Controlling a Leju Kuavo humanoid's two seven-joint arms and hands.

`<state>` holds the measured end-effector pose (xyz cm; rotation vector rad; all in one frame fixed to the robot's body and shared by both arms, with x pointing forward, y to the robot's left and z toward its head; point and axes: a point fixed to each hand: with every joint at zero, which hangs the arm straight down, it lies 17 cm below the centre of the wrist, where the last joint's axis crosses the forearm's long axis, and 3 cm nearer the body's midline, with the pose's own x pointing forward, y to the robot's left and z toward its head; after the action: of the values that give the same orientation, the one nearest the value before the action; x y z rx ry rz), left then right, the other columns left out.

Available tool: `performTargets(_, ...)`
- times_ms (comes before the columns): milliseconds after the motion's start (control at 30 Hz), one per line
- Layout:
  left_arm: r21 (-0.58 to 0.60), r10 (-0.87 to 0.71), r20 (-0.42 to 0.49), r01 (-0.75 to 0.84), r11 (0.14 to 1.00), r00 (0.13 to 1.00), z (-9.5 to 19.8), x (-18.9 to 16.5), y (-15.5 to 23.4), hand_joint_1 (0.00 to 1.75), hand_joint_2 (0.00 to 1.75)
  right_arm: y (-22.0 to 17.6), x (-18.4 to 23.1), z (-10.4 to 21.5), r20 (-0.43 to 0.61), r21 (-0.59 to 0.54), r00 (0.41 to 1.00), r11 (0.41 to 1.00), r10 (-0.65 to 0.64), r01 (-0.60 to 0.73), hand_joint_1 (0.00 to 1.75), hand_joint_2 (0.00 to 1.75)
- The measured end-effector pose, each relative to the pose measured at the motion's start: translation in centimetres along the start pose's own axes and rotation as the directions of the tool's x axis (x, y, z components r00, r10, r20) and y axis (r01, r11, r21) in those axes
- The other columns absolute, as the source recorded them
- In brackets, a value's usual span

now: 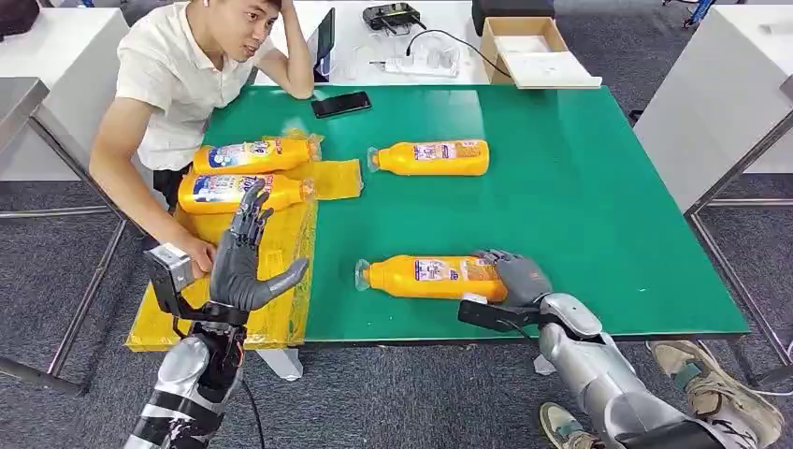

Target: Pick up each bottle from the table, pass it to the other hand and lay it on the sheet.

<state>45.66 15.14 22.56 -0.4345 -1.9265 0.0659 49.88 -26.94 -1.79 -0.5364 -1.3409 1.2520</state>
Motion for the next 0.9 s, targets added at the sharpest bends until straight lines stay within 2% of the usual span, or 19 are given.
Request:
performTargets(200,0.111,-0.007,0.122,-0.007,0.994,0.992,-0.2,2.7,1.2,0.0,1.75,-0.9,3.1,1.0,0.107,-0.207,0.986,0.967,-0.131,0.151,1.75,1.75)
performTargets(367,0.167,0.008,0.217,-0.045,0.985,0.976,0.0,5.2,1.4,0.0,1.75,-3.3,5.6,1.9,0.182,-0.361,0.968,0.903,-0.175,0.231,1.75,1.75)
performTargets(667,0.173,0.011,0.25,-0.056,0.983,0.968,0.0,6.3,1.1,0.0,1.75,-5.2,7.1,2.8,0.23,-0.437,0.957,0.86,-0.176,0.263,1.75,1.75)
performTargets(900,0.188,-0.035,0.275,-0.018,0.982,0.961,0.6,6.8,1.0,0.0,1.75,-8.7,8.6,4.5,0.291,-0.548,0.939,0.772,-0.184,0.321,1.75,1.75)
